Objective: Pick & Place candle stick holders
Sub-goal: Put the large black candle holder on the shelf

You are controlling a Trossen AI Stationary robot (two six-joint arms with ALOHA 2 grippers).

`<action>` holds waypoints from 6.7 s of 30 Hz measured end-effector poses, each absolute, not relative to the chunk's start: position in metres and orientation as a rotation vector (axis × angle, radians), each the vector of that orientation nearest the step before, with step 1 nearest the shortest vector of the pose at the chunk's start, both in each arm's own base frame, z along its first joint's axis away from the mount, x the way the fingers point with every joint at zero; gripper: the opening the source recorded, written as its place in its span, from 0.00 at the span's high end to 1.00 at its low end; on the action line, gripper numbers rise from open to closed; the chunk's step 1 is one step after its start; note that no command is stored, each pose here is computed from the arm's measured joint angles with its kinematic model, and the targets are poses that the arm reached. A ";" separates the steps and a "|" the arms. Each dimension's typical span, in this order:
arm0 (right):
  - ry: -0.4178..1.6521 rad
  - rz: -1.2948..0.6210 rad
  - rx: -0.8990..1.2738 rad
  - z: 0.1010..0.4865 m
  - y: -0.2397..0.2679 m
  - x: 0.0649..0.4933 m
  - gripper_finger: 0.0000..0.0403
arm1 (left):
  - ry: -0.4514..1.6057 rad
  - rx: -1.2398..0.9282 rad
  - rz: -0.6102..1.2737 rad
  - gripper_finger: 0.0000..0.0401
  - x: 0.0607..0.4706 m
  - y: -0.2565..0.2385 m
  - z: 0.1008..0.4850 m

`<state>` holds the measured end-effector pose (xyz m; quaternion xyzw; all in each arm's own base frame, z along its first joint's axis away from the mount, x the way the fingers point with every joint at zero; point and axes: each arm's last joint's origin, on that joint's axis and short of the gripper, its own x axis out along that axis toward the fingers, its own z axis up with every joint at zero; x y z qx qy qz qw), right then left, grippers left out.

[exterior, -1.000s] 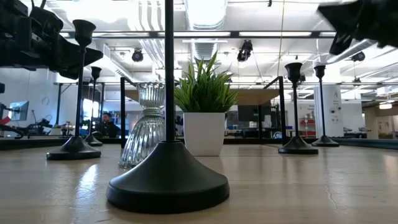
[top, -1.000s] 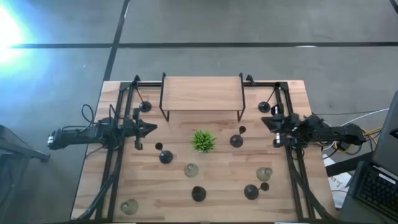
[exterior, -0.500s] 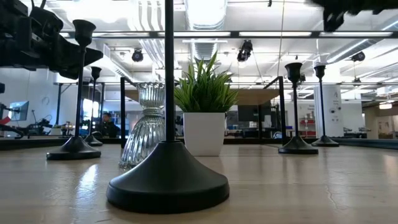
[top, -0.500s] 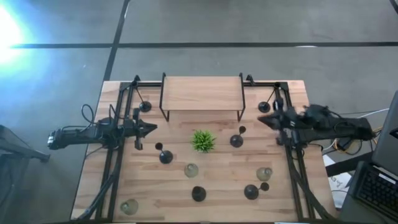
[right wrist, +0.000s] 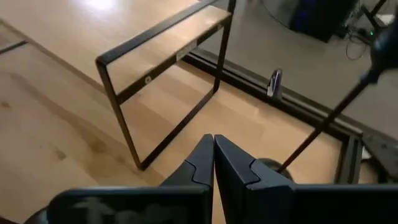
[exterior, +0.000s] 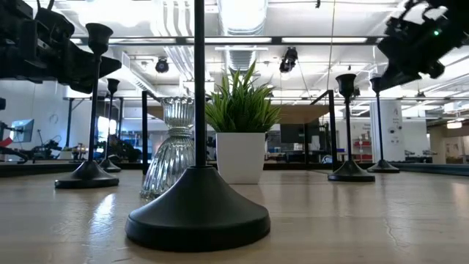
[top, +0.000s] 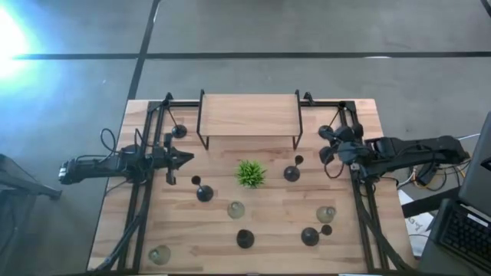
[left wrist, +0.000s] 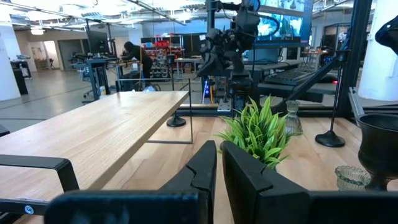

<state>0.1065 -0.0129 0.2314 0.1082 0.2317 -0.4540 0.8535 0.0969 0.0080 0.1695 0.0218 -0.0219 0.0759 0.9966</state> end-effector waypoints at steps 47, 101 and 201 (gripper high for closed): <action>0.333 -1.364 0.295 0.200 -0.058 0.100 0.51 | -0.044 0.044 0.153 0.92 0.097 0.008 0.170; 0.093 -0.904 -0.005 0.368 -0.083 0.112 0.98 | -0.044 0.044 0.152 0.92 0.097 0.008 0.170; 0.303 -0.673 0.158 0.352 -0.214 0.224 0.97 | -0.044 0.044 0.152 0.92 0.097 0.008 0.170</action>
